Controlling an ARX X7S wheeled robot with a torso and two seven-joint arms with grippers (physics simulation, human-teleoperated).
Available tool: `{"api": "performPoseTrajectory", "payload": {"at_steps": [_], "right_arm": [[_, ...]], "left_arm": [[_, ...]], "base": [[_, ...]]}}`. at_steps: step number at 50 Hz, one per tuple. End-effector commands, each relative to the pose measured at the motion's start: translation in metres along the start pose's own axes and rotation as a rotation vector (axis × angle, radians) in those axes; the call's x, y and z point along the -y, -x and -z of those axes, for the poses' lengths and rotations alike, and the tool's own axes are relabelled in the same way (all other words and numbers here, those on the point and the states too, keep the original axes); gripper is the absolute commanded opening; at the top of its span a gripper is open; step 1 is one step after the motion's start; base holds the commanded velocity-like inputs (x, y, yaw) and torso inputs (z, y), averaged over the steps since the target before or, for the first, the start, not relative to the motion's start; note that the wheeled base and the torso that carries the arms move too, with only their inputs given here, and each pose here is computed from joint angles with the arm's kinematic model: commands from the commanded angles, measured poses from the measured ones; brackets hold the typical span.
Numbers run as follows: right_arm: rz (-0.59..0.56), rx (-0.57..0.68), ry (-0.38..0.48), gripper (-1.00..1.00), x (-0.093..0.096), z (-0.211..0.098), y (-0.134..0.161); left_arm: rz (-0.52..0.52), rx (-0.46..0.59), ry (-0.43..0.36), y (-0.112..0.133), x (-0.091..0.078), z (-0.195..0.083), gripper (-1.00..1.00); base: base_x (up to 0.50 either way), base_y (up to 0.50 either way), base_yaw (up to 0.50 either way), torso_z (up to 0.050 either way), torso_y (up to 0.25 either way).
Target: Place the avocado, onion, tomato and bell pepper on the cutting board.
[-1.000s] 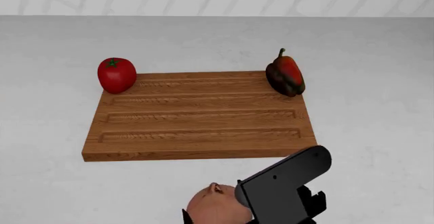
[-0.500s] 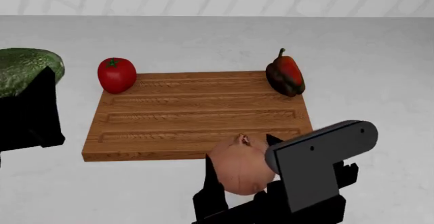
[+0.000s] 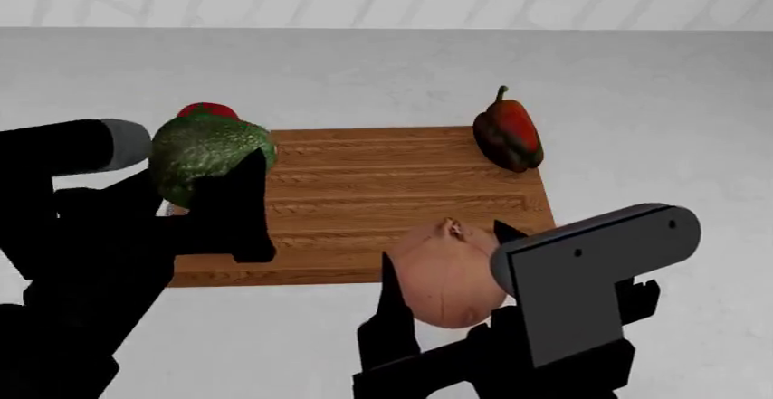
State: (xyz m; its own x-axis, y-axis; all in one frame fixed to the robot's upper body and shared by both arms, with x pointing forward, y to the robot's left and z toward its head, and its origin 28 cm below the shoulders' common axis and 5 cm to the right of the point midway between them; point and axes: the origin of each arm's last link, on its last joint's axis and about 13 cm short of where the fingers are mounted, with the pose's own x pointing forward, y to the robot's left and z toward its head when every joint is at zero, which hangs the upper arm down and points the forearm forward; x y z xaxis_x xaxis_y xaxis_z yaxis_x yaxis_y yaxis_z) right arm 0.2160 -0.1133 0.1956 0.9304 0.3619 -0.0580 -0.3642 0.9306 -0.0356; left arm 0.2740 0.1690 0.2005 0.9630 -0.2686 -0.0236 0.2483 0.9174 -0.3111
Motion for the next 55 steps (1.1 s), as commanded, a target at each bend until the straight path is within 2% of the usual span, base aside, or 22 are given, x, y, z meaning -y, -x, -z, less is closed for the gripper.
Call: {"api": "performPoseTrajectory", "payload": {"at_steps": [1,7,24,48,49,55], "right_arm": [[0.003,0.006,0.013,-1.0,0.001,0.001,0.002],[-0.004,-0.002,0.01,-1.0,0.0,0.004,0.0],[-0.007,-0.008,0.004,-1.0,0.0,0.007,-0.002],[-0.017,-0.011,-0.002,-1.0,0.0,0.011,-0.004],[-0.017,-0.011,-0.002,-1.0,0.0,0.011,-0.004],[-0.019,-0.006,-0.005,-1.0,-0.001,0.01,-0.003]], "left_arm": [[-0.001,-0.077,0.004,-0.025,0.004,0.015,-1.0],[-0.032,-0.094,0.005,-0.032,-0.003,0.022,-1.0],[-0.06,-0.106,-0.002,-0.023,-0.012,0.037,-1.0],[-0.091,-0.129,-0.014,-0.025,-0.02,0.053,-1.0],[-0.097,-0.125,-0.019,-0.024,-0.02,0.053,1.0],[-0.108,-0.119,-0.027,-0.026,-0.02,0.052,1.0]], "base": [[0.0,0.0,0.0,0.0,0.0],[0.0,0.0,0.0,0.0,0.0],[0.0,0.0,0.0,0.0,0.0],[0.0,0.0,0.0,0.0,0.0],[0.0,0.0,0.0,0.0,0.0],[0.0,0.0,0.0,0.0,0.0]]}}
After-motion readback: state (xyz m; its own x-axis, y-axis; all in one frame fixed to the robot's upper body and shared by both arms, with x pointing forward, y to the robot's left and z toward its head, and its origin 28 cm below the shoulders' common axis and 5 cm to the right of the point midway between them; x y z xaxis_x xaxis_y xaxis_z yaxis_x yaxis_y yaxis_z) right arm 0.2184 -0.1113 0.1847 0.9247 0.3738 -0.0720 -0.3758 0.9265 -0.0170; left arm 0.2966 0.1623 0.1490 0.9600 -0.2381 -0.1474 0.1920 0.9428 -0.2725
